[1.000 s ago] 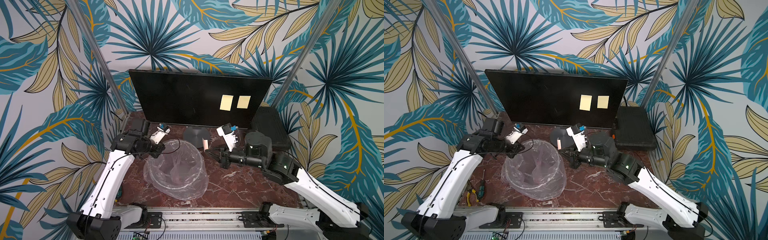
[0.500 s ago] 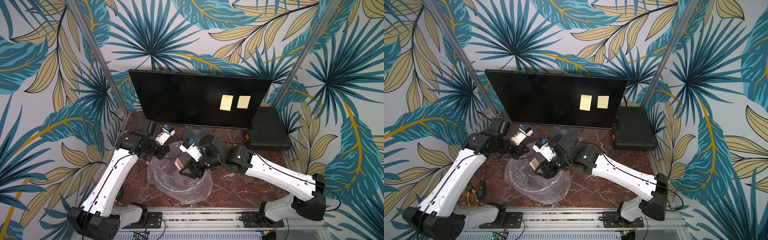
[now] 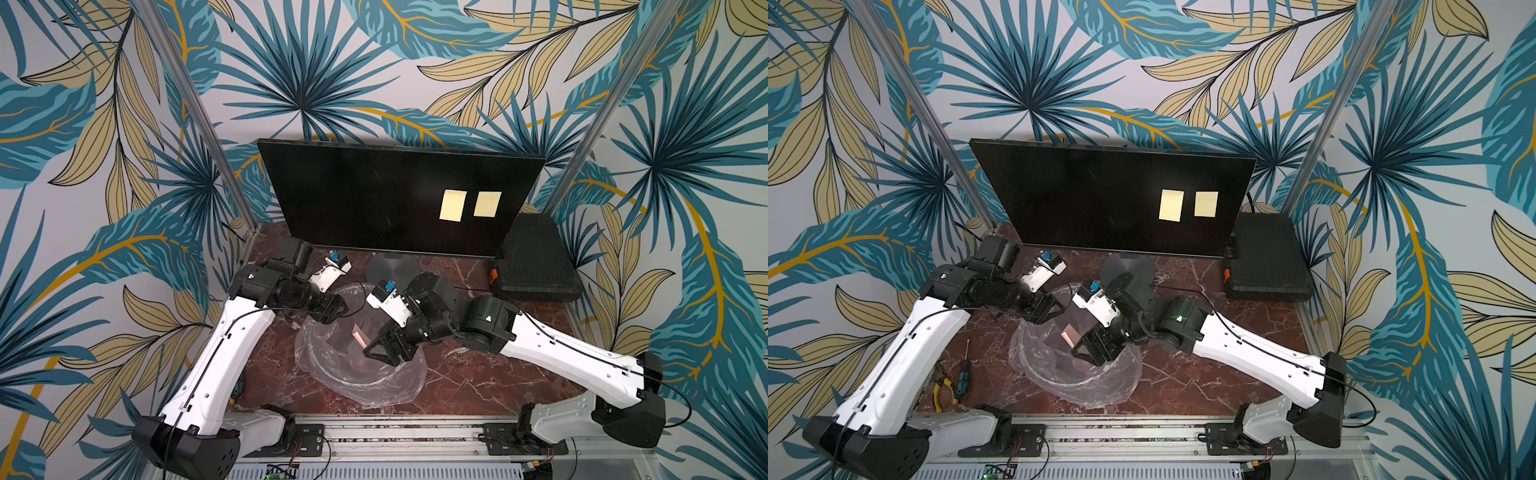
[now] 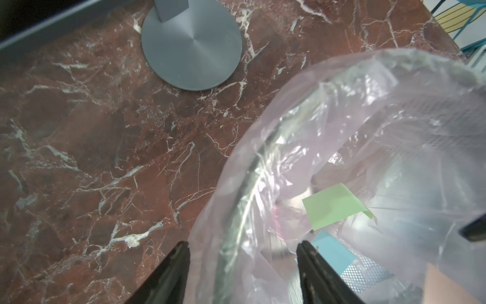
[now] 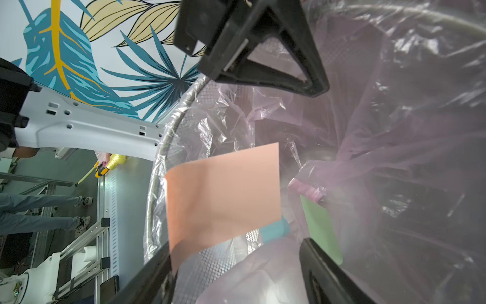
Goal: Remove the sticky note from the monitor
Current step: Place the sticky note in the trash bin, then tear off the sticky note from the monitor.
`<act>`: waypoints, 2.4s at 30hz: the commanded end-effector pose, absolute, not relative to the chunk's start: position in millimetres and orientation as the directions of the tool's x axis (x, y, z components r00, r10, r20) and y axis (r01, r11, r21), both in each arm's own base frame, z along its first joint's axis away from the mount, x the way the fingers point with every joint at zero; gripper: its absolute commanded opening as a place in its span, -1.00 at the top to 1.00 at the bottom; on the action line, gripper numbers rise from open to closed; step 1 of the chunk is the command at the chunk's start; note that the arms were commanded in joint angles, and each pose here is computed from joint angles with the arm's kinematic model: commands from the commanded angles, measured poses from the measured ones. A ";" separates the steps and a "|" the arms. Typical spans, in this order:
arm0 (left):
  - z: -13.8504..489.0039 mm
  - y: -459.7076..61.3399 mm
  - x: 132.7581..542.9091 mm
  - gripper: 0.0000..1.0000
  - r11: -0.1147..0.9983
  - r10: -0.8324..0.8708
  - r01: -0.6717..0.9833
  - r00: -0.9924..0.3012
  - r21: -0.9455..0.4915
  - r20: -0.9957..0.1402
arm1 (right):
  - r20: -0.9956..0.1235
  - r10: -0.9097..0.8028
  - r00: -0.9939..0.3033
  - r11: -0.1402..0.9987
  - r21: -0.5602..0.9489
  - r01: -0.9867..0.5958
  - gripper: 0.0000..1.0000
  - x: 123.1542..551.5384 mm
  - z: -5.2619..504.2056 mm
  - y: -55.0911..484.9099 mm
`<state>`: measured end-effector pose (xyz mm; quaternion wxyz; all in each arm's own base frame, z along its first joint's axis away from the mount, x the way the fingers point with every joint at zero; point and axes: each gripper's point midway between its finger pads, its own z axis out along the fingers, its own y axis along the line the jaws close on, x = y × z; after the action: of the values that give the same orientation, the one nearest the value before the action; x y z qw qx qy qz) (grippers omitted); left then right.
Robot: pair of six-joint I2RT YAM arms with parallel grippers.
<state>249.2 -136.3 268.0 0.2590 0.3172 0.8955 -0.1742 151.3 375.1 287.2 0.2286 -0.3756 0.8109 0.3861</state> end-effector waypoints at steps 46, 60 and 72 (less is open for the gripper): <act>270.3 -112.1 252.0 -0.42 0.811 0.461 0.584 -0.663 -0.023 -0.589 | -0.813 0.392 -0.431 0.853 0.497 -0.162 -0.45 264.8 431.5 134.7; 261.3 -119.6 255.0 -0.07 0.813 0.433 0.577 -0.690 -0.080 -0.580 | -0.696 0.608 -0.382 0.721 0.686 -0.103 -0.53 346.4 436.1 112.8; 261.8 -120.5 257.9 -0.07 0.814 0.430 0.575 -0.690 -0.081 -0.582 | -0.609 0.697 -0.380 0.607 0.782 -0.140 -0.55 402.8 421.4 102.2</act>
<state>256.8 -117.3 263.7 0.2805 0.2760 0.9110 -0.1232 396.2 97.4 407.9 0.5090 0.2055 0.7507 0.3675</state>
